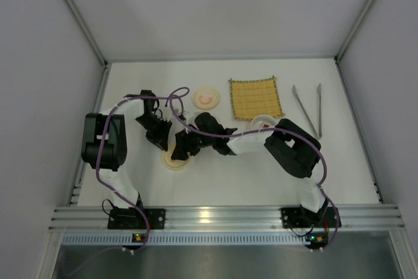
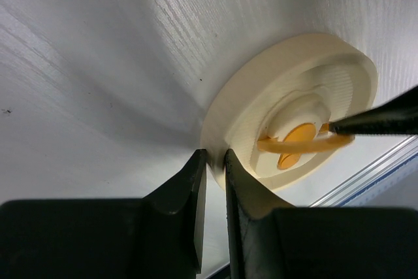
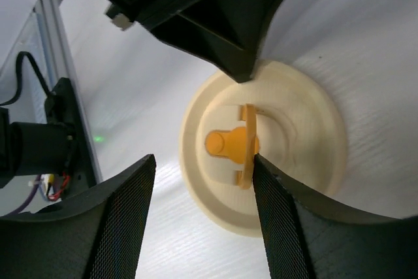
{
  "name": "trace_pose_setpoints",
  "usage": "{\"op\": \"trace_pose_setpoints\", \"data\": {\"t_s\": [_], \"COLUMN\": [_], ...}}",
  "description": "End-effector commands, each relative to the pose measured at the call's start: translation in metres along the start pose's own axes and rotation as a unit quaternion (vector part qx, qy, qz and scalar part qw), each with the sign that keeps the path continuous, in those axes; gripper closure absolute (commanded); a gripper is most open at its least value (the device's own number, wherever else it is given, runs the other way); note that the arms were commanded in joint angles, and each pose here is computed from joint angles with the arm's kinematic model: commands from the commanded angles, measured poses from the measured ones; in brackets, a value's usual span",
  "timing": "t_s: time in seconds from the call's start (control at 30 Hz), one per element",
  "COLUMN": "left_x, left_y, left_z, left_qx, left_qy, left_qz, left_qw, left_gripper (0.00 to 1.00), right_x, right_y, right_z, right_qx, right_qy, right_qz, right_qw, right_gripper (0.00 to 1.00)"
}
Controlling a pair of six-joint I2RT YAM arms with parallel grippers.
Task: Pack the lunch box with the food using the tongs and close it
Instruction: Pick up the box lid from the center of the board.
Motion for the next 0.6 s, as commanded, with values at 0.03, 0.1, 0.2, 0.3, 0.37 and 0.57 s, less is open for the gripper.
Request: {"op": "trace_pose_setpoints", "data": {"t_s": [0.03, 0.1, 0.2, 0.3, 0.37, 0.57], "left_x": [0.002, 0.001, 0.0, 0.0, 0.001, 0.007], "left_y": [0.013, 0.013, 0.012, 0.011, 0.01, 0.003], "left_z": [-0.015, -0.016, -0.017, -0.017, -0.014, 0.0], "left_qx": [0.033, 0.032, 0.028, 0.026, 0.027, 0.026], "left_qy": [-0.001, 0.0, 0.0, -0.002, -0.006, -0.032], "left_qz": [-0.004, -0.001, 0.0, -0.001, -0.001, -0.01], "left_qw": [0.999, 0.999, 1.0, 1.0, 1.0, 0.999], "left_gripper": [1.0, 1.0, 1.0, 1.0, 1.0, 1.0], "right_x": [0.017, 0.019, 0.016, 0.014, 0.015, 0.031], "right_y": [0.048, 0.053, 0.058, 0.061, 0.062, 0.07], "right_z": [0.006, 0.004, 0.0, 0.0, 0.003, 0.03], "right_qx": [0.086, 0.095, 0.102, 0.104, 0.103, 0.089], "right_qy": [-0.022, -0.02, -0.012, -0.007, -0.008, -0.022], "right_qz": [0.026, 0.026, 0.026, 0.027, 0.035, 0.097], "right_qw": [0.996, 0.995, 0.994, 0.994, 0.994, 0.991], "right_gripper": [0.4, 0.4, 0.4, 0.4, 0.39, 0.37]}}
Point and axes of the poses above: each gripper's point midway between its finger pads, its own z axis back along the fingers, its own y axis along the line the jaws close on, x = y × z, the point moved 8 cm from there along z, back along the fingers, and after that the axes turned 8 degrees about -z, right-handed, at the moved point
